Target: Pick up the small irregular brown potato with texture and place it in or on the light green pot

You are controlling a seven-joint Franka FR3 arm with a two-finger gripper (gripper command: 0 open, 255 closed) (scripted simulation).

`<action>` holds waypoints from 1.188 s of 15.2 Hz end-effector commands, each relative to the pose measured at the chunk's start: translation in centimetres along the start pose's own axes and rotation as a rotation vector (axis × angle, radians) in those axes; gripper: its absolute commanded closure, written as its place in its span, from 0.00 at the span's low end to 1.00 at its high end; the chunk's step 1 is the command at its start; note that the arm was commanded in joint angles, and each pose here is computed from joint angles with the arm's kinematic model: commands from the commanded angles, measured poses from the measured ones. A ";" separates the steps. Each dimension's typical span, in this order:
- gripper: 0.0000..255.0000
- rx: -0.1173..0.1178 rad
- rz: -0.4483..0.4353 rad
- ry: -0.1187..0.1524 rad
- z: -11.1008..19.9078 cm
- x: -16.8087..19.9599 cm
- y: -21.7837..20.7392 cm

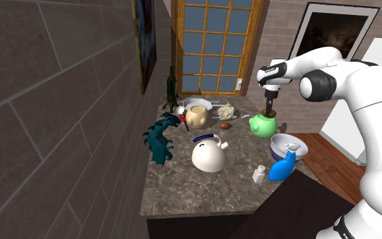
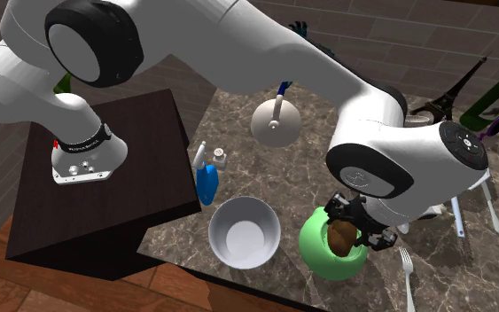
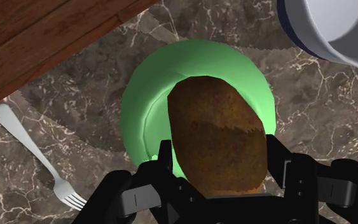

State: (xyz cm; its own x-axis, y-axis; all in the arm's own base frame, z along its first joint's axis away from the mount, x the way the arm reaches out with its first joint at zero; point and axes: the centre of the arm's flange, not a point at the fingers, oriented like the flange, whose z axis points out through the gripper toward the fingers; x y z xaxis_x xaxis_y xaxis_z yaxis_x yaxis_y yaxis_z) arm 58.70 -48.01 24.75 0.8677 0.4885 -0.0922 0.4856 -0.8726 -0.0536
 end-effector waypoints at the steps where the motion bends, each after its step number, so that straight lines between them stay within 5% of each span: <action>1: 1.00 0.000 0.000 0.000 0.1 0.0 0.0; 5: 1.00 0.000 0.000 0.000 0.1 0.0 0.0; 6: 0.00 0.000 0.000 0.000 0.1 0.0 0.0; 11: 0.00 0.000 0.000 0.000 0.1 0.0 0.0; 15: 0.00 0.000 0.000 0.000 -4.9 0.0 0.0; 18: 0.00 0.000 0.000 0.000 -4.9 0.0 0.0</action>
State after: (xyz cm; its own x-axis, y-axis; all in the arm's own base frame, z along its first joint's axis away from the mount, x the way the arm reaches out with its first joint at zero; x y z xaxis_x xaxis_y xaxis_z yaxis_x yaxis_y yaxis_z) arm 59.26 -48.10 29.53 0.8677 0.4885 -0.0917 0.4857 -0.8726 -0.0525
